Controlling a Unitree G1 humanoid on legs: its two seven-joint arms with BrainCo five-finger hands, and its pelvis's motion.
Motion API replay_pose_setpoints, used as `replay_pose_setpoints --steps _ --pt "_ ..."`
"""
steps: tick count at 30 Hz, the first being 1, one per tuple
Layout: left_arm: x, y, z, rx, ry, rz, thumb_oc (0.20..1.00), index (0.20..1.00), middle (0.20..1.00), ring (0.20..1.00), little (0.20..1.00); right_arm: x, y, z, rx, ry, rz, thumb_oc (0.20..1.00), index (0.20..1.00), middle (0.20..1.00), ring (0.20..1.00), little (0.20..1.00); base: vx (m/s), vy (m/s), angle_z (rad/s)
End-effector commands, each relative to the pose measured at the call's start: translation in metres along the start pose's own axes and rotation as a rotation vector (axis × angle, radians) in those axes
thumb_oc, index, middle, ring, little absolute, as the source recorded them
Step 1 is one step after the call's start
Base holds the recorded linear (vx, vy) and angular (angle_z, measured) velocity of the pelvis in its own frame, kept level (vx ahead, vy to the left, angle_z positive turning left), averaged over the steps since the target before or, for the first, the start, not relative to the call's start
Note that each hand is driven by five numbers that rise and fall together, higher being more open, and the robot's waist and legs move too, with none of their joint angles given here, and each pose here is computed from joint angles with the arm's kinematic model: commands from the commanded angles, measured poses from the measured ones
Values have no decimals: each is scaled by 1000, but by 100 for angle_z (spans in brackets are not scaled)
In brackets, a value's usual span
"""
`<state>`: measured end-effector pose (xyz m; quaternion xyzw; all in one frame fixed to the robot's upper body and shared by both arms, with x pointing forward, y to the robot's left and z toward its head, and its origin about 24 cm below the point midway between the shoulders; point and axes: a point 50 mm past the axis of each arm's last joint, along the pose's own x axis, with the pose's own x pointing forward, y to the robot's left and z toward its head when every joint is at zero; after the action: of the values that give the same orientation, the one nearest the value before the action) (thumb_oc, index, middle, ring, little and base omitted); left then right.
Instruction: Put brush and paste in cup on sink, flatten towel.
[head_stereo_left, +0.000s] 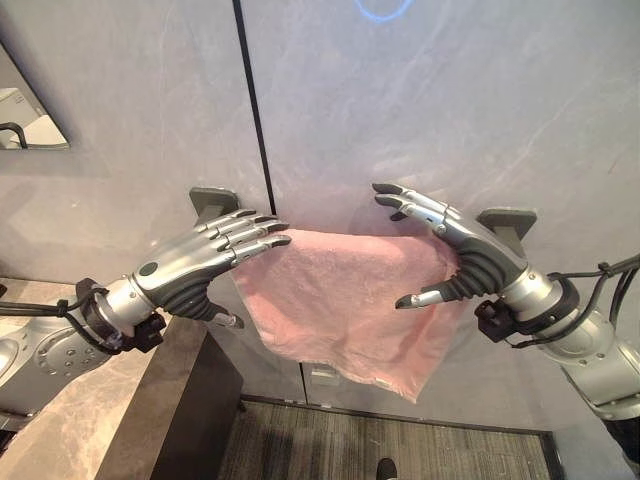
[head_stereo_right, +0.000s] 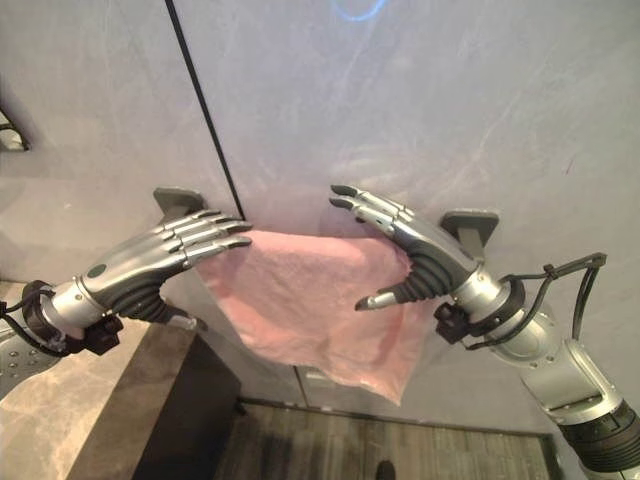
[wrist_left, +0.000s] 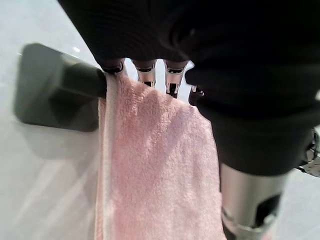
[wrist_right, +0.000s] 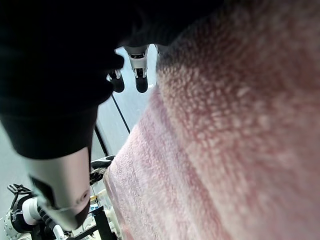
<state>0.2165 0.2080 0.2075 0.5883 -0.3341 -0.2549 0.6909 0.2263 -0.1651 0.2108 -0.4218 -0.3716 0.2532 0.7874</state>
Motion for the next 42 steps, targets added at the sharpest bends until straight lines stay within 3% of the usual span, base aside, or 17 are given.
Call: replay_pose_setpoints --steps 1,12,17,22,26,34,42 --pt "-13 -9 -17 10 122 -60 1000 1000 1000 1000 1000 9 -3 -9 -5 29 -33 1000 1000 1000 1000 1000 0 0 0" --pt "-19 -13 -22 -41 180 8 1000 1000 1000 1000 1000 16 -1 -12 40 27 -113 1000 1000 1000 1000 1000 0 0 0" --pt "-15 -14 -19 -132 173 185 1000 1000 1000 1000 1000 17 -2 -12 134 14 -284 1000 1000 1000 1000 1000 0 0 0" --pt "-4 -16 -17 -233 151 353 1000 1000 1000 1000 1000 27 5 -10 381 -51 -412 1000 1000 1000 1000 1000 0 0 0" --pt "3 -13 -14 -220 122 423 1000 1000 1000 1000 1000 37 2 -3 382 -109 -432 1000 1000 1000 1000 1000 0 0 0" --pt "17 12 -5 -118 49 723 1000 1000 1000 1000 1000 56 -12 16 355 -236 -524 1000 1000 1000 1000 1000 0 0 0" --pt "7 25 -7 -96 76 898 1000 1000 1000 1000 1000 41 -33 22 257 -257 -674 1000 1000 1000 1000 1000 0 0 0"
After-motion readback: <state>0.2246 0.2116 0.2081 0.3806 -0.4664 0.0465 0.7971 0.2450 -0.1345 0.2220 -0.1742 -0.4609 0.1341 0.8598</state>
